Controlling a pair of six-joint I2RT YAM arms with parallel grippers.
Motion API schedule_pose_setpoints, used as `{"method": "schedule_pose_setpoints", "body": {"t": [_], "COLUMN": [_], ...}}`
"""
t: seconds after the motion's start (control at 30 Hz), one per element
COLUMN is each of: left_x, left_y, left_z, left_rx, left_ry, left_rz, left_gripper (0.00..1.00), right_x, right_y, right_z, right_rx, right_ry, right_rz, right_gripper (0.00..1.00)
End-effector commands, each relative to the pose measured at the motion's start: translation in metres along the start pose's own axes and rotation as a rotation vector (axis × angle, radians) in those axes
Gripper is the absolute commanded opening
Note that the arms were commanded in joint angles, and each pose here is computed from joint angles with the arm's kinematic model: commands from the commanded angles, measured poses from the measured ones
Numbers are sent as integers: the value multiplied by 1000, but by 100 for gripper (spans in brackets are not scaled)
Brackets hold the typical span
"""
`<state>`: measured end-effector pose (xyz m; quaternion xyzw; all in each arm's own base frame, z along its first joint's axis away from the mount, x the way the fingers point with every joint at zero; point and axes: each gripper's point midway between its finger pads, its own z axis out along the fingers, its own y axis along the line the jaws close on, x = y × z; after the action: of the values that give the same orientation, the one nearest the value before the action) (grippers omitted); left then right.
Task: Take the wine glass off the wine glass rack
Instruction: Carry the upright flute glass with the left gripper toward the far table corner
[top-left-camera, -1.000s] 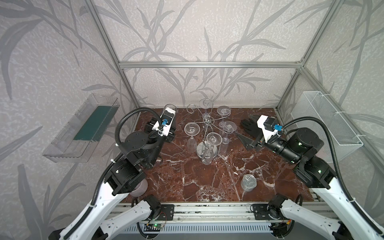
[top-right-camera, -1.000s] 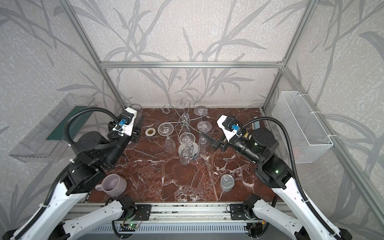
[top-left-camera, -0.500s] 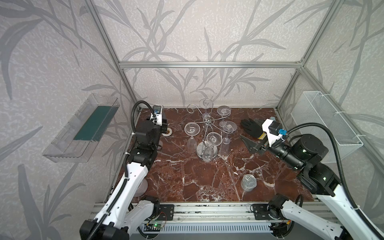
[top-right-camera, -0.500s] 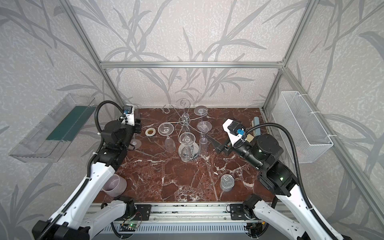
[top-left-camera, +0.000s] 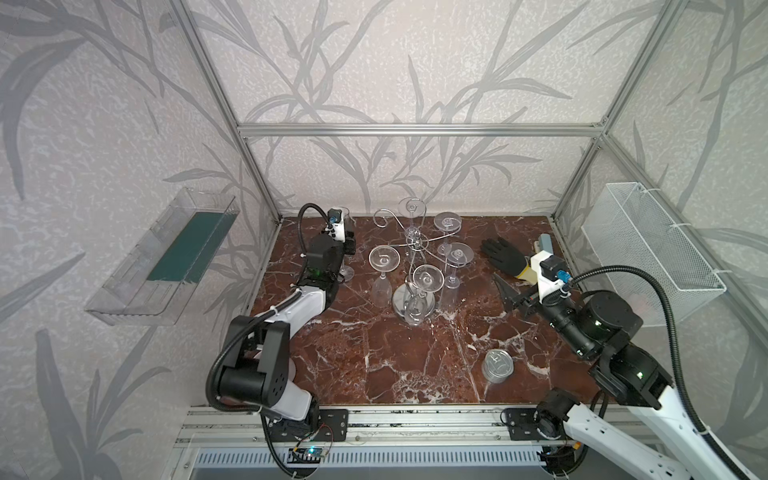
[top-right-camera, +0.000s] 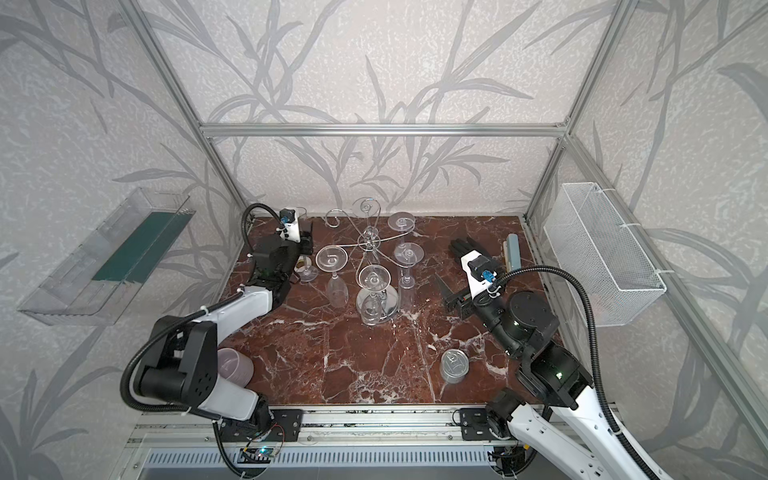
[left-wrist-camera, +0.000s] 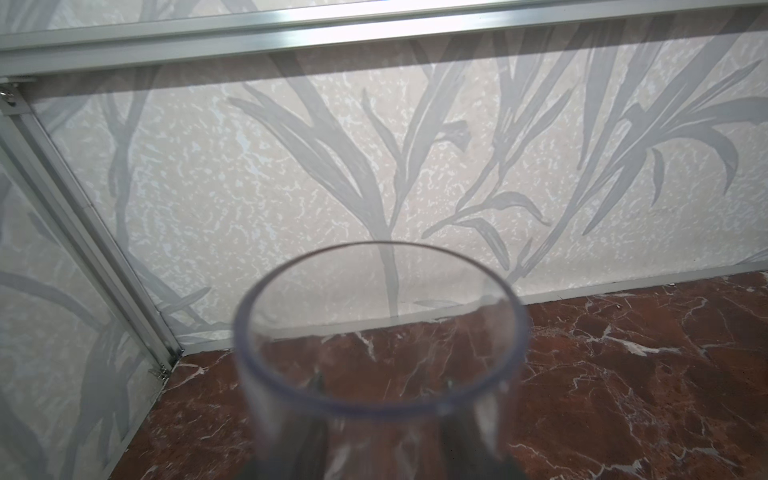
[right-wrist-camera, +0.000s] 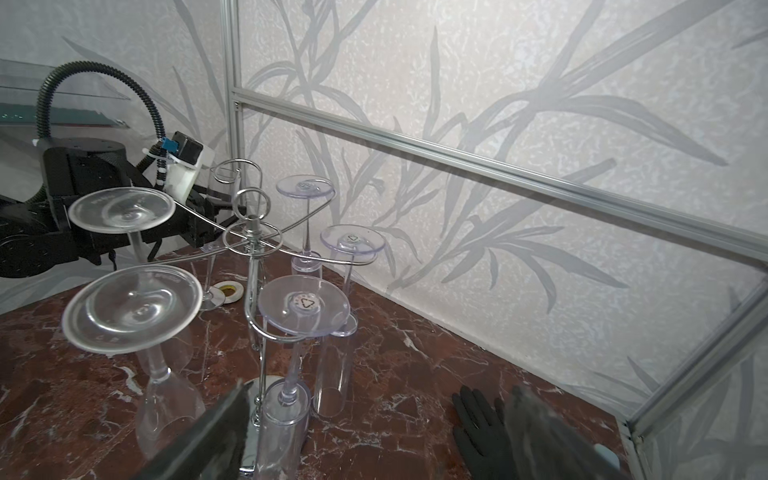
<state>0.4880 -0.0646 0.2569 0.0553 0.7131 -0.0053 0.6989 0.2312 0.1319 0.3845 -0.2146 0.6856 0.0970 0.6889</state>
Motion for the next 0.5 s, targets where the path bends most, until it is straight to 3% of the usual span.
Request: {"method": "schedule_pose_setpoints", "body": {"t": [0.0,0.47], "left_x": [-45,-9], "left_y": [-1,-11], "left_z": [16,52], "left_rx": [19,42], "left_ry": [-202,-215], "left_rz": [-51,-52], "left_gripper": [39,40], "right_x": [0,28], "right_y": [-20,-33], "right_z": [0,19], "right_rx": [110,139], "right_ry": [-2,79], "right_rz": [14,71], "right_gripper": [95,95]}}
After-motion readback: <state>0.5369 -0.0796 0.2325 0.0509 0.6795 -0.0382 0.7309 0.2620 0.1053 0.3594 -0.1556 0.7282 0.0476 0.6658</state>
